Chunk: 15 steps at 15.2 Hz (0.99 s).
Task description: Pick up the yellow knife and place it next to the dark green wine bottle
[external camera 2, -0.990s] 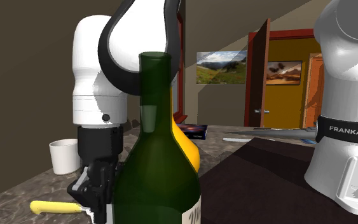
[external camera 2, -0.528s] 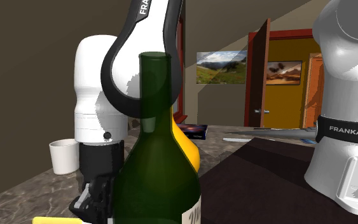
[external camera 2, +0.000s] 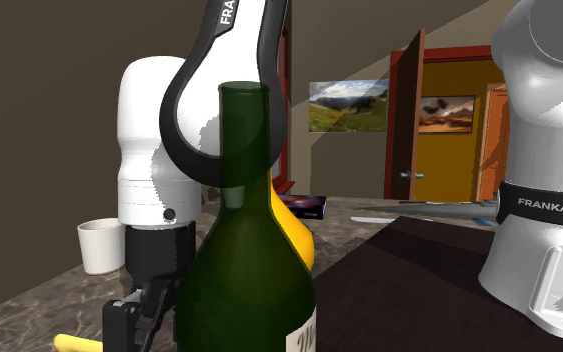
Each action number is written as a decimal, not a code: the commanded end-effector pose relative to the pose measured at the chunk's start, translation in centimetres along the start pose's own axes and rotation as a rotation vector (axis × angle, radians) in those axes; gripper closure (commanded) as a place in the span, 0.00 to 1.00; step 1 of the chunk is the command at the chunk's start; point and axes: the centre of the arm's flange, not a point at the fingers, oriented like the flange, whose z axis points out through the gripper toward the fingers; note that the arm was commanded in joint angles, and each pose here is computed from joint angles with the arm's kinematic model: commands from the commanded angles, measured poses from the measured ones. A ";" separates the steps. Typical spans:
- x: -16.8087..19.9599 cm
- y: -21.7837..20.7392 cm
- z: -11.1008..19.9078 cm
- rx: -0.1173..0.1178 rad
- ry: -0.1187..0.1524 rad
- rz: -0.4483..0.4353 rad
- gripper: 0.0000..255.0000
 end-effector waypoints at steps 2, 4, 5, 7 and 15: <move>0.0 0.0 0.0 0.000 0.000 0.000 0.00; 0.0 0.0 -1.3 0.000 0.000 0.000 0.00; 0.0 0.0 -2.6 0.000 0.000 0.000 0.00; 0.0 0.0 -5.0 0.000 0.000 0.000 0.00; 0.0 0.0 -5.0 0.000 0.000 0.000 0.00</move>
